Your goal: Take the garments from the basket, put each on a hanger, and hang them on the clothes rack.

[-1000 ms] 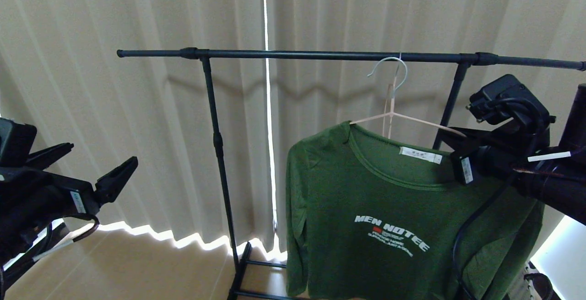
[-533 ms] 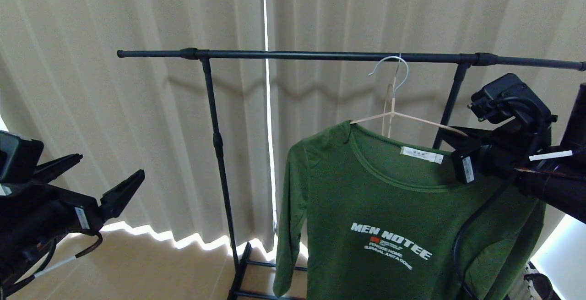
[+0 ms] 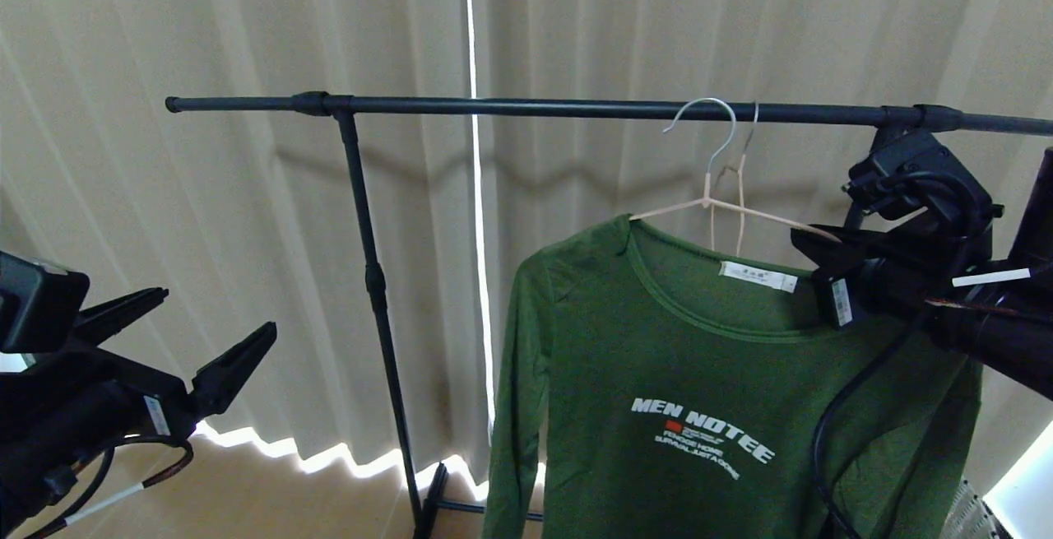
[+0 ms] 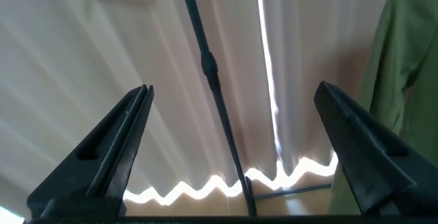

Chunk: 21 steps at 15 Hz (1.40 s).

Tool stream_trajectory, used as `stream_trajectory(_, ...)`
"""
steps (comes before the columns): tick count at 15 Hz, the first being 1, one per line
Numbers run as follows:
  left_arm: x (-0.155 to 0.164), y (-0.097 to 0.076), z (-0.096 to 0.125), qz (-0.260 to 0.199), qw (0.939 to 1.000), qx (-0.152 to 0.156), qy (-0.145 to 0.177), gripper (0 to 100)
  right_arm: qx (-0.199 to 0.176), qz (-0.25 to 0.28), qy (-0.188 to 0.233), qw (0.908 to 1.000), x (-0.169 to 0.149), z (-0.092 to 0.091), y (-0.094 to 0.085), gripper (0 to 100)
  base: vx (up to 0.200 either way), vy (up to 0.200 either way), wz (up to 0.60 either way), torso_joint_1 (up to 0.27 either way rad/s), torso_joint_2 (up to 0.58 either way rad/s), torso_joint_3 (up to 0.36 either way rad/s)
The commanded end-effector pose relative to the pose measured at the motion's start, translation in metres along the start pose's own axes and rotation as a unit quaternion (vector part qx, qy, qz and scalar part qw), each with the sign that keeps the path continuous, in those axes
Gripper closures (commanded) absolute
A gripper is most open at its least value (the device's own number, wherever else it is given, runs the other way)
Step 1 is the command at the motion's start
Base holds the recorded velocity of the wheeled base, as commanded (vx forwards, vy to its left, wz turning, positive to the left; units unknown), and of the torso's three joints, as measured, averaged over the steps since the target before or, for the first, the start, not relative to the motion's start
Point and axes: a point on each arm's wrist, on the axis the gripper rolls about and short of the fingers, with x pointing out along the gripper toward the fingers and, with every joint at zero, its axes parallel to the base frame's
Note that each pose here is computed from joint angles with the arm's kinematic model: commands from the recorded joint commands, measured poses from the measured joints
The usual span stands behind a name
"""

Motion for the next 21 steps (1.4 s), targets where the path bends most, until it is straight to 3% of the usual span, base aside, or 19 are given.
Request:
stream_trajectory(1,0.000,0.000,0.000,-0.001,1.0000,0.000,0.000,0,0.000,0.000,0.000,1.0000,0.000,0.000,0.000,100,0.200,0.000,0.00,-0.002,0.00,-0.002)
stream_trajectory(11,-0.013,-0.009,0.001,-0.027,0.9989,0.034,-0.020,0,0.011,-0.001,-0.005,0.9999,-0.011,-0.001,-0.002,100,0.020,0.000,0.00,0.001,0.00,0.000)
stream_trajectory(17,-0.013,-0.010,0.000,-0.030,0.9988,0.034,-0.017,0,0.010,-0.001,-0.004,0.9999,-0.010,-0.001,-0.002,100,0.000,0.200,0.00,0.003,0.00,0.001)
stream_trajectory(21,-0.013,-0.010,-0.001,-0.031,0.9988,0.035,-0.016,0,0.011,-0.002,-0.004,0.9999,-0.010,-0.001,-0.003,100,0.000,0.000,0.00,0.000,0.00,0.000)
